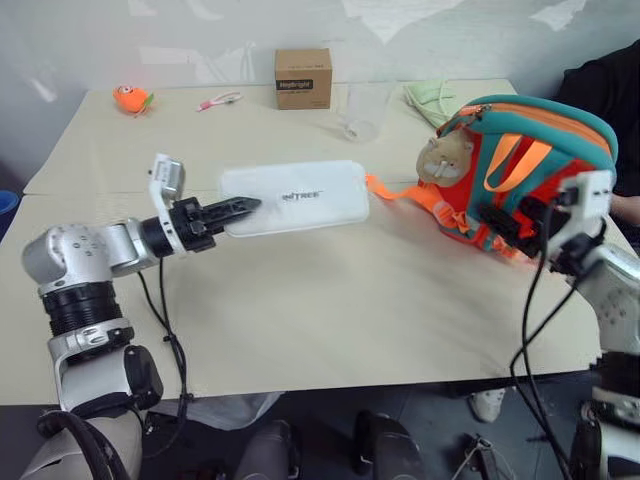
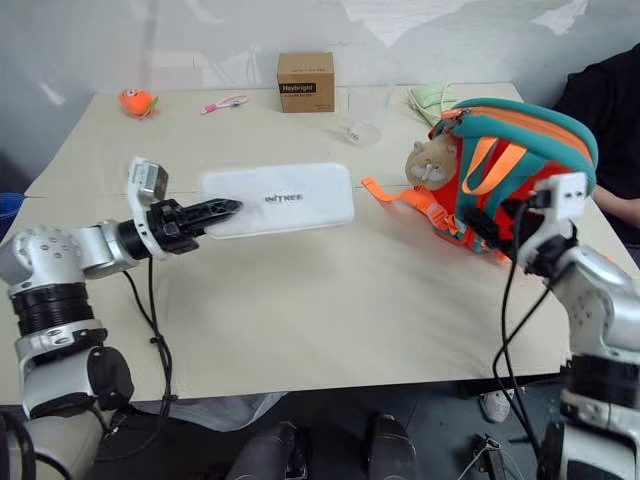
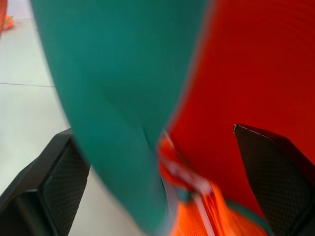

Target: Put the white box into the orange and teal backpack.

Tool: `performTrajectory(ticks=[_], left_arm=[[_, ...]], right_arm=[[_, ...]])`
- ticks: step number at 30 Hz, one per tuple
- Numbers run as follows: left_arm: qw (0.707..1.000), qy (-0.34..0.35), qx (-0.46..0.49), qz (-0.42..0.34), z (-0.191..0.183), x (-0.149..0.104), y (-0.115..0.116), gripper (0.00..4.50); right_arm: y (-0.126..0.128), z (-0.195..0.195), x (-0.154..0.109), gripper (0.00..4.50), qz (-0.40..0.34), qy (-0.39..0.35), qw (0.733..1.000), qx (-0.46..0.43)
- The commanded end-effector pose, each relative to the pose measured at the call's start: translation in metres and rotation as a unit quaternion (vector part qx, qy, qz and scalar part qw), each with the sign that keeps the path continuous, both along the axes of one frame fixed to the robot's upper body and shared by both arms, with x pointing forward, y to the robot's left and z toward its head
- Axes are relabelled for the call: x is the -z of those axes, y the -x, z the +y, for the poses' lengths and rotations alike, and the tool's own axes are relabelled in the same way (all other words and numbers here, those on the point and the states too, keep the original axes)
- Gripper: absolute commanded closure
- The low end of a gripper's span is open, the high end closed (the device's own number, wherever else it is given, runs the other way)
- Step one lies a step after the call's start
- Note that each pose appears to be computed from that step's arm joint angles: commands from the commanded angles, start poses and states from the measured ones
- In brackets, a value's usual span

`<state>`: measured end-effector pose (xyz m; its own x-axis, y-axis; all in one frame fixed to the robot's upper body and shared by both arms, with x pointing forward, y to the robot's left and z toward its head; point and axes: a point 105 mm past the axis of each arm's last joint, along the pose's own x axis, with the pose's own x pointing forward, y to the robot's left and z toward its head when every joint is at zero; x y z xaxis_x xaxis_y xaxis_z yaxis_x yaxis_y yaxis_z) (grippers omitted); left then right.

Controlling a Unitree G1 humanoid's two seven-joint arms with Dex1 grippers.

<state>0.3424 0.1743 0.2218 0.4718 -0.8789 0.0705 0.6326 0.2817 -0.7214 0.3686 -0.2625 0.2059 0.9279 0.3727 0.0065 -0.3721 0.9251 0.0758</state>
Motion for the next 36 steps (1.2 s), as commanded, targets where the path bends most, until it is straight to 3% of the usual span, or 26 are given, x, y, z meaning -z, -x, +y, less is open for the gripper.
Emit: performTrajectory(ticks=[1, 2, 5, 13, 16, 19, 22, 27, 33, 36], left_arm=[[0.999, 0.005, -0.015, -0.051, 0.007, -0.021, 0.004, 3.22], [0.998, 0.004, -0.018, -0.054, 0.008, -0.022, 0.005, 3.22], [0.998, -0.007, -0.031, -0.06, 0.011, -0.022, 0.006, 3.22], [0.992, -0.017, -0.073, -0.101, 0.023, -0.029, 0.003, 3.22], [0.983, -0.055, -0.118, -0.132, 0.027, -0.03, -0.012, 3.22], [0.978, -0.054, -0.104, -0.172, 0.022, -0.043, -0.012, 3.22], [0.971, -0.04, -0.071, -0.225, 0.011, -0.063, -0.005, 3.22], [0.952, 0.008, 0.003, -0.304, -0.009, -0.09, 0.016, 3.22], [0.935, 0.05, 0.108, -0.335, -0.03, -0.092, 0.046, 3.22], [0.929, 0.025, 0.093, -0.358, -0.037, -0.087, 0.041, 3.22]], right_arm=[[-0.013, 0.006, 0.003, 0.0, -0.004, 0.008, 1.0, -0.015], [-0.015, 0.008, 0.002, 0.0, -0.007, 0.006, 1.0, -0.022], [-0.017, 0.016, -0.001, 0.64, -0.021, 0.006, 0.999, -0.047], [-0.009, 0.038, -0.007, 3.36, -0.04, 0.029, 0.992, -0.117], [0.004, 0.063, -0.01, 4.36, -0.042, 0.031, 0.979, -0.199], [0.035, 0.092, -0.016, 4.47, -0.032, 0.026, 0.95, -0.311], [0.084, 0.11, -0.02, 4.47, -0.006, 0.019, 0.905, -0.424], [0.143, 0.113, -0.022, 4.47, 0.061, 0.014, 0.857, -0.511], [0.159, 0.102, -0.02, 4.47, 0.096, 0.026, 0.862, -0.498], [0.167, 0.096, -0.022, 4.47, 0.115, 0.02, 0.859, -0.499]])
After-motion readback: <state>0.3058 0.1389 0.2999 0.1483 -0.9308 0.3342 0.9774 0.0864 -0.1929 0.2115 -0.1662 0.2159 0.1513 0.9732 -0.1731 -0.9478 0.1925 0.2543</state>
